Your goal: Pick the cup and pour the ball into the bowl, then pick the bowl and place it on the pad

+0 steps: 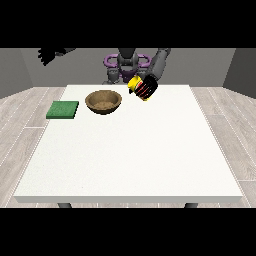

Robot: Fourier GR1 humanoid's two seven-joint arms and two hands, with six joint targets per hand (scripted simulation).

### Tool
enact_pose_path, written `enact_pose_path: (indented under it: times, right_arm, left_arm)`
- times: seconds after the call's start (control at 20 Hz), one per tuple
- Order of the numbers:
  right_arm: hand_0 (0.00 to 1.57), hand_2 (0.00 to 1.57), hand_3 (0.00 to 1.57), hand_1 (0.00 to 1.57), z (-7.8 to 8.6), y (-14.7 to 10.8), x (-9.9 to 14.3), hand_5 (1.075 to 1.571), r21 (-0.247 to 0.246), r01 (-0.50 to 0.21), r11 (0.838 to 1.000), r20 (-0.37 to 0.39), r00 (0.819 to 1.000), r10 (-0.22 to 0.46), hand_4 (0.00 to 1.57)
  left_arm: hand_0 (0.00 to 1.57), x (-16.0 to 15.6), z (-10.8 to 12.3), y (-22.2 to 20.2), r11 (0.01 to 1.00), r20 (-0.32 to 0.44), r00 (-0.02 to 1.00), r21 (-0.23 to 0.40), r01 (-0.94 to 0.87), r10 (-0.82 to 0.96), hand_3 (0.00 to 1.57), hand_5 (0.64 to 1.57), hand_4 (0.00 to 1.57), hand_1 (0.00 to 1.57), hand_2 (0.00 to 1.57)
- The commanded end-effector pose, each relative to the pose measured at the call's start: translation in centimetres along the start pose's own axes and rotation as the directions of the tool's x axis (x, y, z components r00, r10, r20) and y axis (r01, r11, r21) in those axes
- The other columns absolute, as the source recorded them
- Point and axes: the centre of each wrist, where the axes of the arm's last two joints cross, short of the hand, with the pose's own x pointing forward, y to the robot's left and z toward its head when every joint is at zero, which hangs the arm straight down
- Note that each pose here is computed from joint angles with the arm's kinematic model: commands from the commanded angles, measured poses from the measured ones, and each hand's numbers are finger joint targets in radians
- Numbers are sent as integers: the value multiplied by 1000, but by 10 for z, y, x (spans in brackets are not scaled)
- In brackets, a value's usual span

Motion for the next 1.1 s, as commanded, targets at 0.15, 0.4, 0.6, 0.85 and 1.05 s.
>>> enact_pose_path:
  times: [0.15,0.4,0.6,0.85,1.05]
  right_arm:
    - [0,0,0,0,-5,-3,-10,1565,-49,-12,999,-99,995,7,618]
    - [0,0,0,0,6,-25,-21,1566,-120,-9,993,-183,983,-13,640]
    - [0,0,0,0,31,-25,-39,1563,-116,-6,993,-192,981,-16,638]
    - [0,0,0,0,-4,-16,-34,1562,-47,28,999,-146,989,-34,657]
    - [0,0,0,0,-17,-6,-29,1561,-45,12,999,-164,986,-19,665]
  left_arm:
    - [1169,-14,-31,20,851,110,852,-69,520,-511,1354,1569,1060,1169,1571]
    - [1005,63,-38,-33,785,163,797,-146,602,-582,1283,1567,1051,1005,1571]
    - [800,78,-33,-44,735,158,757,-183,653,-634,1227,1568,1074,800,1571]
    - [799,119,-30,-51,689,125,701,-129,713,-702,1211,1569,948,799,1571]
    - [448,124,-22,-56,568,198,586,-142,811,-786,1214,1569,759,448,1565]
